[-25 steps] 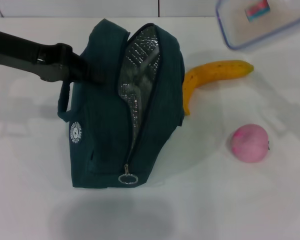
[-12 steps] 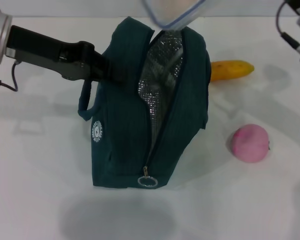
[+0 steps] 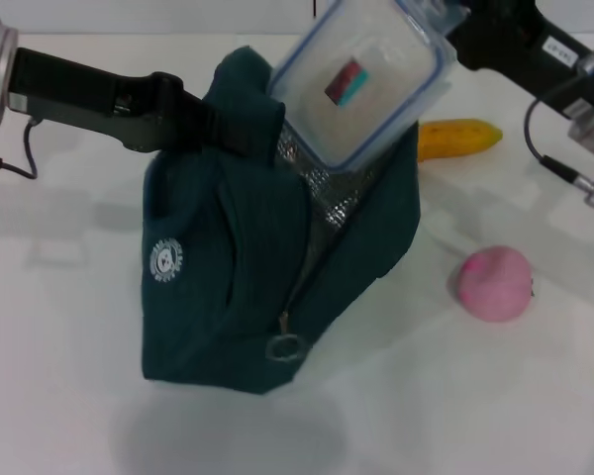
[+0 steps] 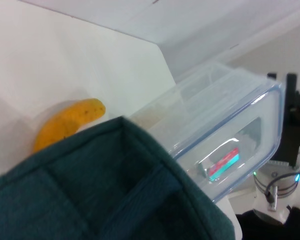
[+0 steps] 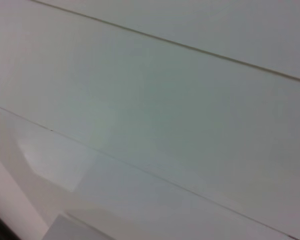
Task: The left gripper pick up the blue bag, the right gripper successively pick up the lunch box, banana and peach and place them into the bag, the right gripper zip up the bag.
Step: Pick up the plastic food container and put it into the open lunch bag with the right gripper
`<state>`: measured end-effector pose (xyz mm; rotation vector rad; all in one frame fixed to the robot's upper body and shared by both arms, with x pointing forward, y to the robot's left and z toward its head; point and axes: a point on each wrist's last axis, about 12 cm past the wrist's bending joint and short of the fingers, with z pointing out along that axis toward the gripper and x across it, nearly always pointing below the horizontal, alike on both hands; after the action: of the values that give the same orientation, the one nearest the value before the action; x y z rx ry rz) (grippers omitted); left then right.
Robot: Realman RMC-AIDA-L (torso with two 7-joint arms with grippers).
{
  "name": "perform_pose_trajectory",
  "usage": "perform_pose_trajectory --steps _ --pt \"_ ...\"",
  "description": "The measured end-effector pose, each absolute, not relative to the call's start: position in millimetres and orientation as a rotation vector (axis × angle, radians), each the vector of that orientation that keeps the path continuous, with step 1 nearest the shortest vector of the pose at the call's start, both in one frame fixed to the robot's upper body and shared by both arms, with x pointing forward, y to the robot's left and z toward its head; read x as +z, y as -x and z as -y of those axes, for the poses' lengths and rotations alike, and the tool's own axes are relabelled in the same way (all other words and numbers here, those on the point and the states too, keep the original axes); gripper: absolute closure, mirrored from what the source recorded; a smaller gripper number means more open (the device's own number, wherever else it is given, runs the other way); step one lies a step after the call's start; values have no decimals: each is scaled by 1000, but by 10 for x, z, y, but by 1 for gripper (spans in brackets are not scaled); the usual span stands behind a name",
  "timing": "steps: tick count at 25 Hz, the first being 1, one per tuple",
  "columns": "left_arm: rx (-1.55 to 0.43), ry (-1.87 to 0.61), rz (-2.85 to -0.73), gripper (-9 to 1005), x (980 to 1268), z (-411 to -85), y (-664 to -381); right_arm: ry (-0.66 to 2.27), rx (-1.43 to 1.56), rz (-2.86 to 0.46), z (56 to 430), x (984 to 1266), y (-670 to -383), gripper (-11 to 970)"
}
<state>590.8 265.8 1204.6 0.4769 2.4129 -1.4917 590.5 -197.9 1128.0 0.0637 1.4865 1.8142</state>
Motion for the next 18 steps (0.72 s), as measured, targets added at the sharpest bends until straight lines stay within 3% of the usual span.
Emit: perform_pose_trajectory --steps 6,18 --pt "-1488 -470 -2410 959 12040 -2657 -5913 -47 1800 -1569 1965 11158 -5828 786" --pt "-1511 -472 -2403 958 11951 -2601 -5871 164 1705 -1797 1490 11073 -5830 771"
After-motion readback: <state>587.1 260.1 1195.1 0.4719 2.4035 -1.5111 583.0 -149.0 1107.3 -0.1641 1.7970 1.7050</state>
